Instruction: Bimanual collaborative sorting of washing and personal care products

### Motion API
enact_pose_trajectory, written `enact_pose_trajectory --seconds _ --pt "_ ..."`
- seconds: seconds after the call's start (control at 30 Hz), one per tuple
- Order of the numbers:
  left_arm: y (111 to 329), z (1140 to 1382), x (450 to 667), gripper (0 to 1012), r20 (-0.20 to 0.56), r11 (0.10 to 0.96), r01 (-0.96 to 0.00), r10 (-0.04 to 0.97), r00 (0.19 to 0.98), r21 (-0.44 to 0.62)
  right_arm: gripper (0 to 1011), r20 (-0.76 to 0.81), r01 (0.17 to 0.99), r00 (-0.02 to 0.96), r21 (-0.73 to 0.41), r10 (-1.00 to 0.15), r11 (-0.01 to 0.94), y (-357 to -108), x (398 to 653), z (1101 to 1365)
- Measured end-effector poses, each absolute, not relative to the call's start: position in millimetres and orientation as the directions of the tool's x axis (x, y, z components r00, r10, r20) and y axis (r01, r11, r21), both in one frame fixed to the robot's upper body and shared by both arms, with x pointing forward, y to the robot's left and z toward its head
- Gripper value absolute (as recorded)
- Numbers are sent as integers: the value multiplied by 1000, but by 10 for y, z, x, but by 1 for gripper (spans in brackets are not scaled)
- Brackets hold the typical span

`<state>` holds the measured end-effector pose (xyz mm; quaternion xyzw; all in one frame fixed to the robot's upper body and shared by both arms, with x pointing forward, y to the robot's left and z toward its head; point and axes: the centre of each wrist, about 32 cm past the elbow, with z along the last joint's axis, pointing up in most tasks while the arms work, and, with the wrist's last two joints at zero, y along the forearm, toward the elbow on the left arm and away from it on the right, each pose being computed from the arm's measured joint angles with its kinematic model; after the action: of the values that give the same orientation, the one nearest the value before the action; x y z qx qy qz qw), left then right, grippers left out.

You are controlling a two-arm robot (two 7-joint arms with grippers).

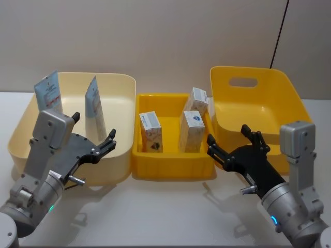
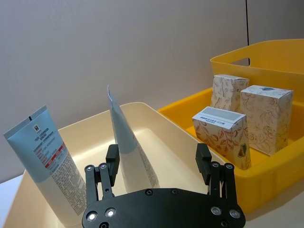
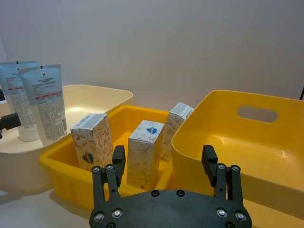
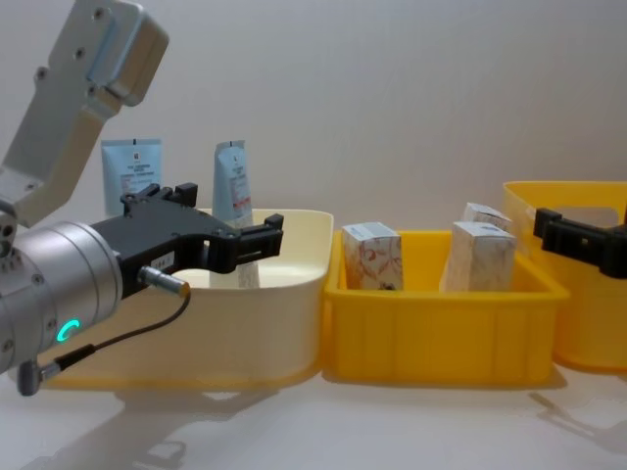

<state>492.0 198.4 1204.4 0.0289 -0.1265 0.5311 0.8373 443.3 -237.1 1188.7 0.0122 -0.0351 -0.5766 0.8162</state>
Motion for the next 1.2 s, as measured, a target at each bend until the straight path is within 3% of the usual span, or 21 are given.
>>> enact_pose_trajectory --seconds 1.2 --pt "1984 12044 4920 1003 242 434 -897 882 404 -86 1001 45 940 335 56 -941 337 -2356 4437 11898"
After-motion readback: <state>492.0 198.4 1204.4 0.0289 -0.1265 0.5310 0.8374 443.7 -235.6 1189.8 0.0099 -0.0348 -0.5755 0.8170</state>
